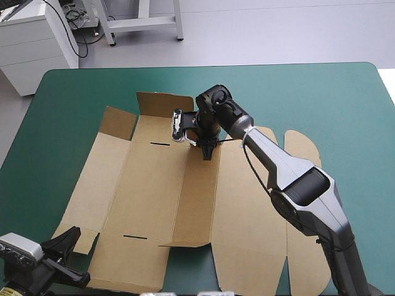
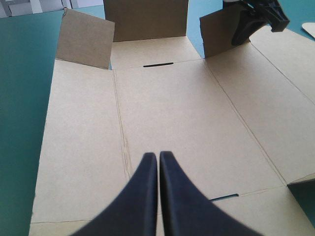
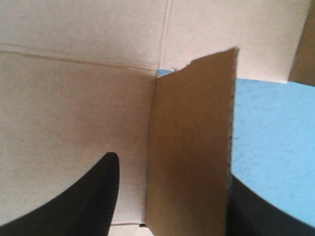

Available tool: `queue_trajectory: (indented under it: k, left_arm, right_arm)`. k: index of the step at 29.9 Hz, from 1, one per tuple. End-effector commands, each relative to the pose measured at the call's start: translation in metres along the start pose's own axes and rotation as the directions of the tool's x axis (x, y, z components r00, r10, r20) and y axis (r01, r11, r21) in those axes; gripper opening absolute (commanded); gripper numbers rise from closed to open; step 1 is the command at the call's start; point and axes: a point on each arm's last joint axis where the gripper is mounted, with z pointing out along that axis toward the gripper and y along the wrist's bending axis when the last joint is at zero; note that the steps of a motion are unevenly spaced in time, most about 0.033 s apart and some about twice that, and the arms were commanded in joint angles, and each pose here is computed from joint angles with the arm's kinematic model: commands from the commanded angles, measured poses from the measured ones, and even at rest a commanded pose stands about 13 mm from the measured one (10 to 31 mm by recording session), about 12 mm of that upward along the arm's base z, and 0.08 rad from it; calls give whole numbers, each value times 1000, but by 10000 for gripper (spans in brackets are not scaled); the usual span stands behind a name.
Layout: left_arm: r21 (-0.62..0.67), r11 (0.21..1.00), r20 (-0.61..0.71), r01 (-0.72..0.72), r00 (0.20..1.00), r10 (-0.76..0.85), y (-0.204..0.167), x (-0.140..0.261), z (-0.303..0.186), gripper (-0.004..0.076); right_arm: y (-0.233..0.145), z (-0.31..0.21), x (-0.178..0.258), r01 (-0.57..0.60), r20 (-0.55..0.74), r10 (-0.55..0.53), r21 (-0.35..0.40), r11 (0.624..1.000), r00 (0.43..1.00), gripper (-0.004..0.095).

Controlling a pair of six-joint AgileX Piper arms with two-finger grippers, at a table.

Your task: Fold the box

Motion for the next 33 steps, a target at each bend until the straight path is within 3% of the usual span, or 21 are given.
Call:
queue_trajectory:
  k: [1,6,9,13,18,22,26,29,33]
  left_arm:
    - [12,1000,81,0,997,-1,-1,-13,-2,-8]
    - [12,1000,81,0,997,-1,-1,-13,-2,-8]
    - [12,1000,81,-2,997,1,-1,-13,-2,-8]
    - [11,1000,81,-2,997,2,-1,-13,-2,-8]
    - [5,1000,80,-8,997,7,-1,-13,-2,-8]
    - [-8,1000,82,-21,996,21,0,-13,-2,-8]
    - [-26,999,83,-37,996,39,2,-13,-2,-8]
    - [-24,999,84,-36,996,38,2,-13,-2,-8]
    - [-24,999,84,-36,996,38,2,-13,-2,-8]
  right_arm:
    - [-16,-63,-1,-54,59,45,157,986,997,477]
    - [-33,-122,5,-222,129,188,353,909,974,465]
    - [-35,-165,13,-335,233,259,403,852,937,436]
    - [-31,-215,31,-496,372,360,390,776,856,408]
    - [-14,-285,59,-657,525,433,380,651,733,381]
    - [9,-337,76,-740,631,437,355,571,641,254]
    - [37,-377,92,-763,690,400,354,541,603,-25]
    - [60,-398,105,-791,717,408,331,514,565,-15]
    - [93,-403,124,-798,690,455,309,518,563,-15]
